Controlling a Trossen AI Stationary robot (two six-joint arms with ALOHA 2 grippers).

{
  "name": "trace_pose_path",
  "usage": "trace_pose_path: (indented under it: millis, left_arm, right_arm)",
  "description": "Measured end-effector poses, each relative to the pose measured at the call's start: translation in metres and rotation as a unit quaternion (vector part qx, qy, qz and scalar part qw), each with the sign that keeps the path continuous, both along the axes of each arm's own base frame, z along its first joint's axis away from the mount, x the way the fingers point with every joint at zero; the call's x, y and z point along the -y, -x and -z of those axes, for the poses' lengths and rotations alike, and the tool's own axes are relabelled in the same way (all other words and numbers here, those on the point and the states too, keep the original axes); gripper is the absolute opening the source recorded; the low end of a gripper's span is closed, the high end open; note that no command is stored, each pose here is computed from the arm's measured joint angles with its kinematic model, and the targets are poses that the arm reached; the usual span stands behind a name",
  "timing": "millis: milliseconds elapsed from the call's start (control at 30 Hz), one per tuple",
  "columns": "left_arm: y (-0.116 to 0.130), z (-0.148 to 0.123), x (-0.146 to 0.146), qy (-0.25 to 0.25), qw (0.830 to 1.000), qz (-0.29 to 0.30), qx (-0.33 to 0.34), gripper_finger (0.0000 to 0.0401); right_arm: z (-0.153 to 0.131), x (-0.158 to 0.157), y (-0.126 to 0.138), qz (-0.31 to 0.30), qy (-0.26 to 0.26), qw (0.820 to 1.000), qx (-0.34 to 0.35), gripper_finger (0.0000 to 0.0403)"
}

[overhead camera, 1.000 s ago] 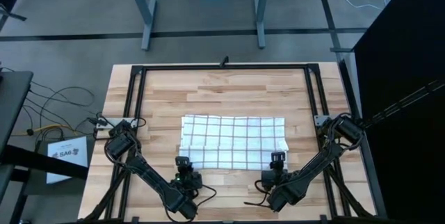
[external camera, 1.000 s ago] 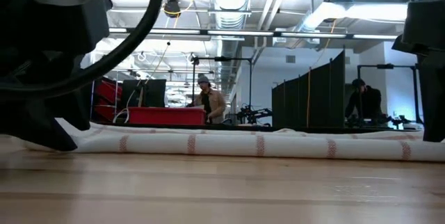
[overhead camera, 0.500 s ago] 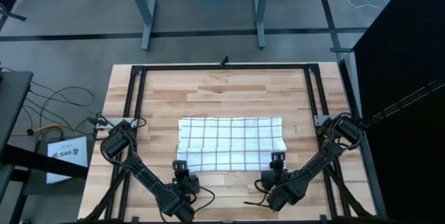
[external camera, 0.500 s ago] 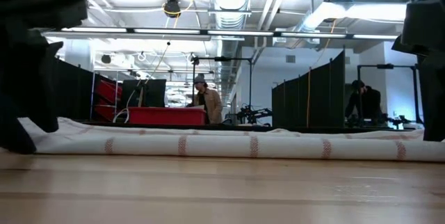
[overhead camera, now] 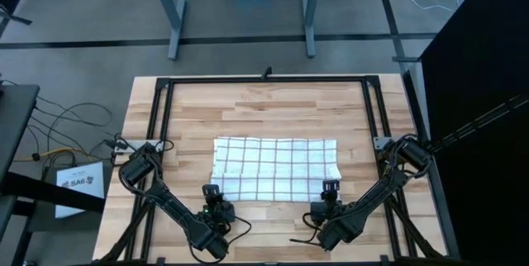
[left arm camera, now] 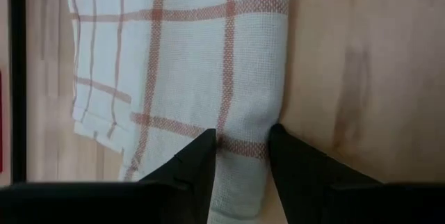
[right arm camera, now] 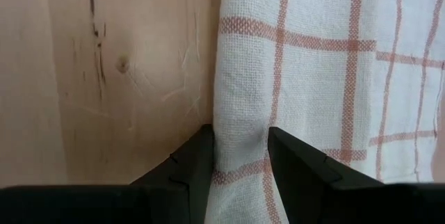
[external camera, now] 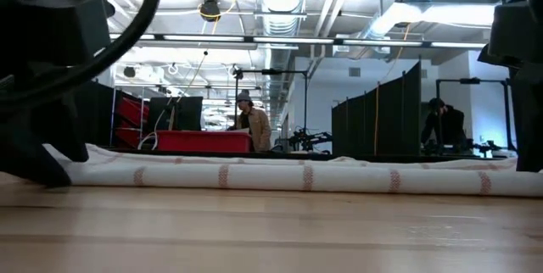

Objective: Roll towel
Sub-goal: Fold the white towel

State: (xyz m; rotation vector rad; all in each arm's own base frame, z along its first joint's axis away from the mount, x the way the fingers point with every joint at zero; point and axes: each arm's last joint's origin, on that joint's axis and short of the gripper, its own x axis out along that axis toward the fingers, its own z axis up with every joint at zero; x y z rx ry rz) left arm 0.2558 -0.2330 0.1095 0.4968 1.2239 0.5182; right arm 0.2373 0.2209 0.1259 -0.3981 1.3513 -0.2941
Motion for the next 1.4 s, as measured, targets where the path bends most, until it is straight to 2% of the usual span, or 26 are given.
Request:
trace_pose_path:
  millis: [67, 167, 233, 300, 433, 600, 867, 1100, 1400]
  left_arm:
    - [0.000, 0.000, 0.000, 0.001, 1.000, 0.002, -0.002, 0.0103]
    - [0.000, 0.001, 0.000, 0.005, 1.000, 0.001, -0.004, 0.0059]
    - [-0.001, 0.001, 0.000, 0.006, 1.000, 0.001, -0.006, 0.0021]
    - [-0.001, 0.001, 0.000, 0.006, 1.000, 0.001, -0.007, 0.0007]
    - [-0.001, 0.001, 0.000, 0.005, 1.000, 0.002, -0.007, 0.0001]
    - [-0.002, -0.002, 0.005, 0.015, 1.000, -0.003, -0.007, 0.0001]
    - [-0.005, -0.014, 0.028, 0.085, 0.996, -0.007, 0.004, 0.0000]
    - [-0.001, -0.026, 0.048, 0.138, 0.990, -0.008, 0.008, 0.0000]
    - [0.005, -0.043, 0.068, 0.159, 0.987, 0.002, 0.026, 0.0000]
  right_arm:
    - [0.000, 0.000, 0.000, 0.000, 0.000, 1.000, 0.000, 0.0124]
    - [0.000, 0.000, 0.000, 0.002, -0.002, 1.000, 0.002, 0.0110]
    - [0.000, 0.000, 0.000, 0.006, -0.004, 1.000, 0.003, 0.0093]
    - [0.001, 0.000, 0.000, 0.008, -0.006, 1.000, 0.000, 0.0065]
    - [0.002, 0.001, 0.002, 0.010, -0.006, 1.000, -0.013, 0.0009]
    - [0.002, -0.003, 0.003, 0.018, -0.017, 1.000, -0.007, 0.0002]
    - [-0.003, -0.024, 0.010, 0.022, -0.065, 0.998, 0.014, 0.0001]
    - [-0.020, -0.053, 0.015, 0.012, -0.124, 0.992, 0.029, 0.0000]
    - [-0.042, -0.075, 0.017, 0.001, -0.158, 0.986, 0.055, 0.0000]
